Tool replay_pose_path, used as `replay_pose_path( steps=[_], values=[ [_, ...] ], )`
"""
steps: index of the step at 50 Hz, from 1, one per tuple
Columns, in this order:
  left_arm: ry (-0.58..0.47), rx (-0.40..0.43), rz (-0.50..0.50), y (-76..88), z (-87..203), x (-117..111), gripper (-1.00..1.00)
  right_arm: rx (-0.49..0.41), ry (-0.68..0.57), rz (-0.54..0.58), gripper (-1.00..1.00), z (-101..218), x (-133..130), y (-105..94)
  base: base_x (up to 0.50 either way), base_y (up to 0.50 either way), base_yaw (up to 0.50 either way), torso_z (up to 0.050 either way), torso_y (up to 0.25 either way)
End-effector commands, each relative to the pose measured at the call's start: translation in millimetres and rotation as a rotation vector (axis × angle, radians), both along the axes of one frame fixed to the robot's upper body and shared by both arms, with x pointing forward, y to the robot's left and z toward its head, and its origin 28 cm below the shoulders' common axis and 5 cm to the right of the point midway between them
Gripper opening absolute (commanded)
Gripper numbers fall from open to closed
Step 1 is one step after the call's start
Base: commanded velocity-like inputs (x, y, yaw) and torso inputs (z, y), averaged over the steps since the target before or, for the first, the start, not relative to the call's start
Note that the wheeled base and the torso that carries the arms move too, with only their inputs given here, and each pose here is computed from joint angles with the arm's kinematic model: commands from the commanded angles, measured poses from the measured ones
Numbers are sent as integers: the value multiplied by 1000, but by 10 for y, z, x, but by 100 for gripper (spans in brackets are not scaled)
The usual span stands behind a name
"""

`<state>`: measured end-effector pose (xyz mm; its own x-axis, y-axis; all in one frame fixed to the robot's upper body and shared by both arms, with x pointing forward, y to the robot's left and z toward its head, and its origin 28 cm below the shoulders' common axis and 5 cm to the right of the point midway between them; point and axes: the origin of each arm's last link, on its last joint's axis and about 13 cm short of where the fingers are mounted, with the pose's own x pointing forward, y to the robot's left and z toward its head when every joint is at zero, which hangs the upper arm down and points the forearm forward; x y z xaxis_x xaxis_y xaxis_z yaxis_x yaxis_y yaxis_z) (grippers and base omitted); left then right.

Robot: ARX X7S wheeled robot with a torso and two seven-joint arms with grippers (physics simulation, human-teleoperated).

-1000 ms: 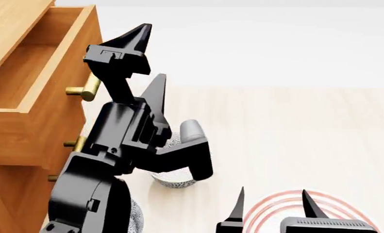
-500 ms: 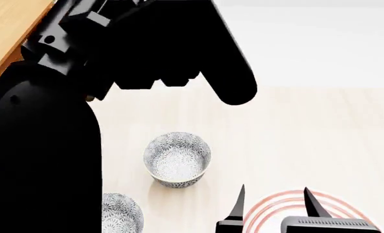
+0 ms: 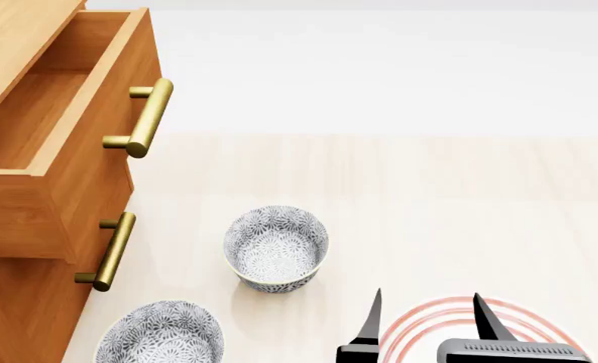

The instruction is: Open the top drawer of the cabinet.

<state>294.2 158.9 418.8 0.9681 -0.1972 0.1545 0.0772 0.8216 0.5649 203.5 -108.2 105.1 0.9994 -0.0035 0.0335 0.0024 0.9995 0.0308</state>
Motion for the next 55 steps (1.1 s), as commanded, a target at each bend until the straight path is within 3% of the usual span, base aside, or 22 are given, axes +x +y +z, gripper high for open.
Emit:
replay_pose_path(
  steps=[1,3,9,24,35,55],
  values=[
    [212,-275,38,174,-105,372,100,-3,4,-4,100,-25,12,2,0,0,0,0,0],
    [274,-357,17,187,-144,440,100,-1,5,-6,100,-32,14,-2,0,0,0,0,0],
    [324,-429,9,209,-168,513,100,1,12,-15,100,-55,16,-23,0,0,0,0,0],
    [435,-490,8,210,-383,722,100,6,22,-12,100,-87,25,-23,0,0,0,0,0],
    [454,-526,9,178,-425,785,100,9,27,-13,100,-109,24,-43,0,0,0,0,0],
    [468,-563,96,309,-557,968,100,9,33,-13,100,-128,37,-54,0,0,0,0,0]
  ],
)
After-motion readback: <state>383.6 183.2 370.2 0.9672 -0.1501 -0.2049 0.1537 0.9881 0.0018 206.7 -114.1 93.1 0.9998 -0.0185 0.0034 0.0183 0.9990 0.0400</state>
